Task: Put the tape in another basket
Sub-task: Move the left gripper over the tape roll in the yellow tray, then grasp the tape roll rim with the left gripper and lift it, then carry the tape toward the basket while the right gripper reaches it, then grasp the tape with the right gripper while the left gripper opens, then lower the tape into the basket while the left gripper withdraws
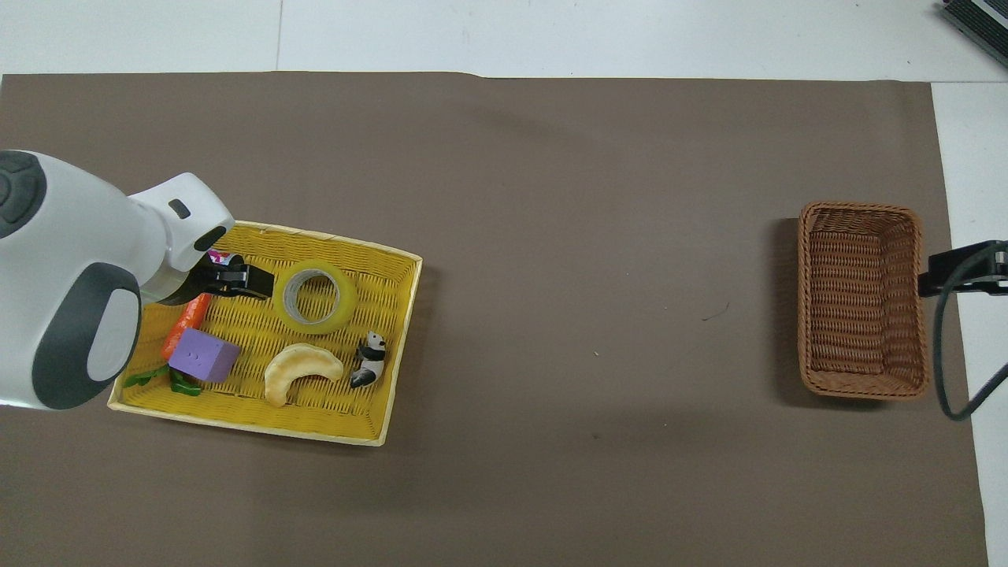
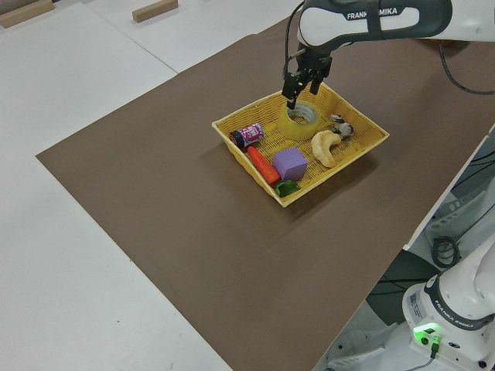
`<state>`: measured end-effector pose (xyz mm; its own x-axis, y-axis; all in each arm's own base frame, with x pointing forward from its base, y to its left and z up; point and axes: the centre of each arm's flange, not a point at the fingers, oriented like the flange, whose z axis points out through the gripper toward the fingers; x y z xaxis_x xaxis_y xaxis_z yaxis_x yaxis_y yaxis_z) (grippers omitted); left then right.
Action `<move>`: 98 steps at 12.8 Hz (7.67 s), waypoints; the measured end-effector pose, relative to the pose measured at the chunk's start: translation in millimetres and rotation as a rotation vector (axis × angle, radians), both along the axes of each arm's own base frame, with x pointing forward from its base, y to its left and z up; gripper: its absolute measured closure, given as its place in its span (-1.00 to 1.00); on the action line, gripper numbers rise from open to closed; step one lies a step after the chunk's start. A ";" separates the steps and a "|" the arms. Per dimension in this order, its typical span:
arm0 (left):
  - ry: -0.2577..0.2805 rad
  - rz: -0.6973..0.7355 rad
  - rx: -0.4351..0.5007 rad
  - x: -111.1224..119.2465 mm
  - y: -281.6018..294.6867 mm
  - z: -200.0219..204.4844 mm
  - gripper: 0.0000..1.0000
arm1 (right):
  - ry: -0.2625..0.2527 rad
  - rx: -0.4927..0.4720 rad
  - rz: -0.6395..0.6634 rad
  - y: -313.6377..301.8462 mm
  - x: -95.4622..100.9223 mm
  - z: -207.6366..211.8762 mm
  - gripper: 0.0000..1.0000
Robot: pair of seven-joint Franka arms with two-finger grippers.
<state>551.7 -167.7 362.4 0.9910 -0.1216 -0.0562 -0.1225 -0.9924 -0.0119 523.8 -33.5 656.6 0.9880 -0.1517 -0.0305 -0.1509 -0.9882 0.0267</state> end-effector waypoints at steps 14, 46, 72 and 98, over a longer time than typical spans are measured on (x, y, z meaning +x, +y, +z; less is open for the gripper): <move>0.004 0.001 -0.038 -20.8 39.2 -47.4 -0.15 | 0.000 0.000 -0.002 -1.2 0.0 -0.1 -1.00; 0.036 0.468 -0.447 -102.1 -271.3 167.5 0.55 | -0.071 0.598 0.278 158.2 31.2 -103.3 -1.00; -0.045 0.488 -0.665 -106.8 -316.8 171.1 0.54 | -0.085 0.702 0.300 139.7 15.9 -116.7 0.43; -0.113 1.018 -0.509 31.7 -56.7 199.0 -1.00 | -0.145 0.479 0.061 -169.4 -1.1 -172.9 1.00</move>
